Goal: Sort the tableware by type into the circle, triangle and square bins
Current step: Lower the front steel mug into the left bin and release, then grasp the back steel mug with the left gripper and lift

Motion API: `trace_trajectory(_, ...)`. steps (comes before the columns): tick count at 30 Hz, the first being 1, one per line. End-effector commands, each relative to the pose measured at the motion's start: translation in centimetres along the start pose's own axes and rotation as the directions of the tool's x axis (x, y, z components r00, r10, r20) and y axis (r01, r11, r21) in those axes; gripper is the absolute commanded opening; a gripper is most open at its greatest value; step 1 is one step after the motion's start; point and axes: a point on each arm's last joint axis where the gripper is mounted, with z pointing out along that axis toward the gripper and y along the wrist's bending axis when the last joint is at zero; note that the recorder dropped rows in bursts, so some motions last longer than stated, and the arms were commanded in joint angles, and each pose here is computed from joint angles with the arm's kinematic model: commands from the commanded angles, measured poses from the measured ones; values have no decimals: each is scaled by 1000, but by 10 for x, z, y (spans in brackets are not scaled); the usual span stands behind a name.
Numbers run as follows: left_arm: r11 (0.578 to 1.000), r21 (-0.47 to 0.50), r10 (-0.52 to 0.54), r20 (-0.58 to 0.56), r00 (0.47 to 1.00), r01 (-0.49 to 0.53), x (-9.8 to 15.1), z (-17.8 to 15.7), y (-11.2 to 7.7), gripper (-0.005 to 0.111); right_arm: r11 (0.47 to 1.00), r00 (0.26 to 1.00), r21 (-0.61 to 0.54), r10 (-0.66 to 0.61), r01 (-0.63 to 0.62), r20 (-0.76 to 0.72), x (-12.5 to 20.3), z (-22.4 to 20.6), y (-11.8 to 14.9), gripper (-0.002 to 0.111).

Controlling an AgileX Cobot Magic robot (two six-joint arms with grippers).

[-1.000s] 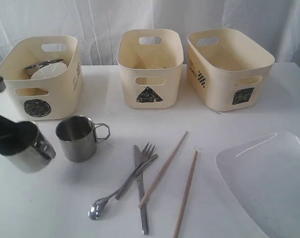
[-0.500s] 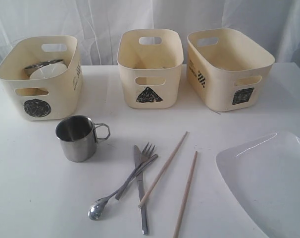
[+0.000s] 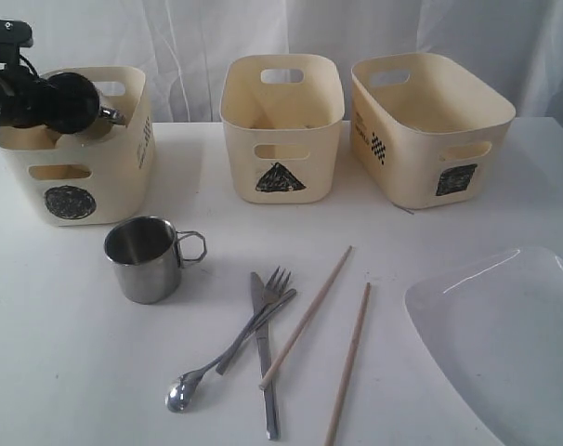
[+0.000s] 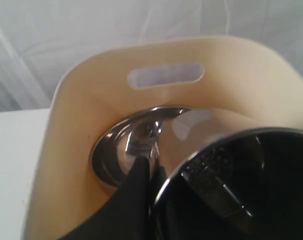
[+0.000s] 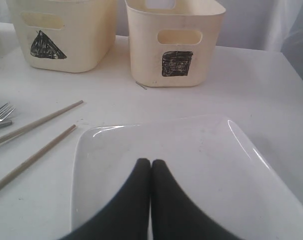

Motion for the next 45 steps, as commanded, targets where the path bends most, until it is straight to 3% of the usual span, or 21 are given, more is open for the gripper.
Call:
trace_trajectory(1,999,-42,-4,-106,994,0,-9,-6,5,25,1000,1000,-1,-12,12,6,0,0,0,0)
trace_trajectory(4,998,-69,-8,-205,979,-6,-15,-19,3,47,1000,1000,-1,-12,12,6,0,0,0,0)
trace_trajectory(7,995,-95,-20,-280,960,-7,-28,-39,3,58,1000,1000,-1,-12,12,6,0,0,0,0)
trace_trajectory(11,993,-121,-25,-310,950,-14,-52,-74,7,58,1000,1000,-1,-12,12,6,0,0,0,0)
trace_trajectory(15,996,-90,-17,-230,973,-4,-84,-121,3,58,1000,1000,-1,-12,12,6,0,0,0,0)
trace_trajectory(18,998,-21,-58,-211,976,55,-99,-159,-7,58,1000,1000,-1,-12,12,6,0,0,0,0)
trace_trajectory(21,988,126,-50,-320,946,95,-97,-193,-25,58,1000,1000,-1,-12,12,6,0,0,0,0)
trace_trajectory(24,948,304,66,-484,873,97,-76,-206,-46,58,1000,1000,-1,-12,12,6,0,0,0,0)
trace_trajectory(27,917,371,118,-606,787,148,-44,-199,-62,58,1000,1000,-1,-12,12,6,0,0,0,0)
trace_trajectory(31,923,341,103,-664,741,178,1,-173,-72,58,1000,1000,-1,-12,12,6,0,0,0,0)
trace_trajectory(36,940,227,-33,-681,732,254,59,-120,-76,58,1000,1000,-1,-12,12,6,0,0,0,0)
trace_trajectory(39,946,204,-32,-713,700,251,81,-98,-77,58,1000,1000,-1,-12,12,6,0,0,0,0)
trace_trajectory(43,955,194,-20,-715,699,226,100,-76,-77,57,1000,1000,-1,-12,12,6,0,0,0,0)
trace_trajectory(45,955,192,-21,-714,700,225,101,-74,-77,41,1000,1000,-1,-12,12,6,0,0,0,0)
